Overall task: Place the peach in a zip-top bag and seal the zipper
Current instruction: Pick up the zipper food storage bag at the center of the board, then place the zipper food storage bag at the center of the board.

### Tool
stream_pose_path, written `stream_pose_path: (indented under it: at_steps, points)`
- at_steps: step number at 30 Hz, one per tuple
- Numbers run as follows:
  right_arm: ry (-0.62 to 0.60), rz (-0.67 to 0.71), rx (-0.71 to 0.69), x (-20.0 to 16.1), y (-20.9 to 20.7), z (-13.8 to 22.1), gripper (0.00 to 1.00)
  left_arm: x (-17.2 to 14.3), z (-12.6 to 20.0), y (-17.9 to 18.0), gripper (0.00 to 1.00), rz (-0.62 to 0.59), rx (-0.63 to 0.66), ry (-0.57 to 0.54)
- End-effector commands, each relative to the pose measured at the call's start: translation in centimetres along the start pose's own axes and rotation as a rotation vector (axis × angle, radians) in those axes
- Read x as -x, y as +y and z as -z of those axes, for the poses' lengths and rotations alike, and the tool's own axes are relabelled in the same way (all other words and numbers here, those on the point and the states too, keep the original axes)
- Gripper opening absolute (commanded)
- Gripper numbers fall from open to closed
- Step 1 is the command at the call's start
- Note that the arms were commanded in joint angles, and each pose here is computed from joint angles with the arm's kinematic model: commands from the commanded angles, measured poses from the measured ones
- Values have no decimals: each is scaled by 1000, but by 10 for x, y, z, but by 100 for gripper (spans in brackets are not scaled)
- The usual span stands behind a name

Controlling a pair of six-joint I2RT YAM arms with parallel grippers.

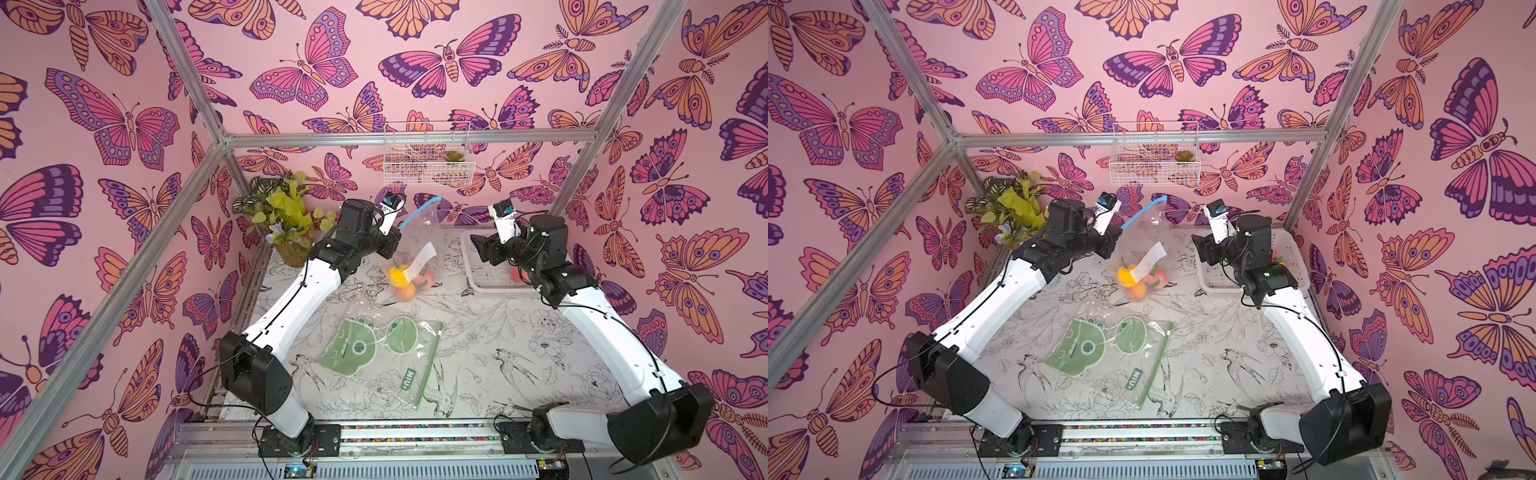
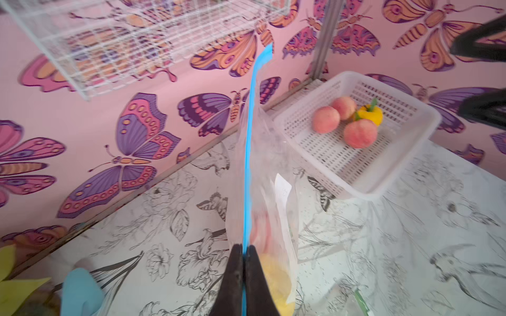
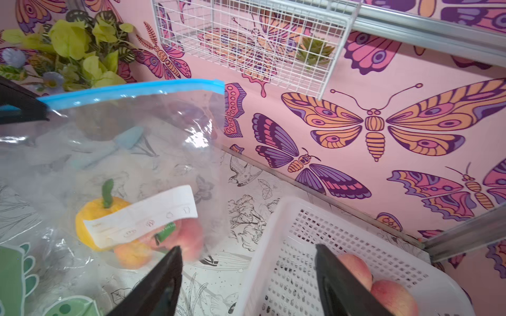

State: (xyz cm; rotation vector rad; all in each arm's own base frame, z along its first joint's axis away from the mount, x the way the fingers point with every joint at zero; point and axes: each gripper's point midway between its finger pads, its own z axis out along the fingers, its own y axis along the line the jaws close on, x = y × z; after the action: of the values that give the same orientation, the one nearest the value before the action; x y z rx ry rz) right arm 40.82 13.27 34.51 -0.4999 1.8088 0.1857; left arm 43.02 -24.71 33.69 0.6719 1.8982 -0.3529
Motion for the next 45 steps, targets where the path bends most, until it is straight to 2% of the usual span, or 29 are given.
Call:
stream_pose_path:
  at_steps: [1,8,14,19,24,30,40,45]
  points:
    - [-25,-23,-71,7,-10,4,77,18,18,33,0,37,193,-84]
    - [-7,-35,-75,2,-11,3,77,4,23,73,0,78,434,-68]
    - [11,-47,-67,-5,-9,2,77,-25,3,75,0,118,457,-4]
    - [21,-58,-74,-12,-9,5,77,-48,-21,50,0,219,351,33]
    - [29,-72,-65,-19,-5,10,77,-76,-54,19,0,409,240,80]
    - [39,-86,-59,-27,-2,20,77,-90,-93,-23,0,563,96,99]
    - [36,-81,-84,-31,-2,43,77,-99,-153,-84,0,650,-123,138]
    - [37,-77,-95,-34,-3,51,77,-109,-180,-89,0,665,-131,145]
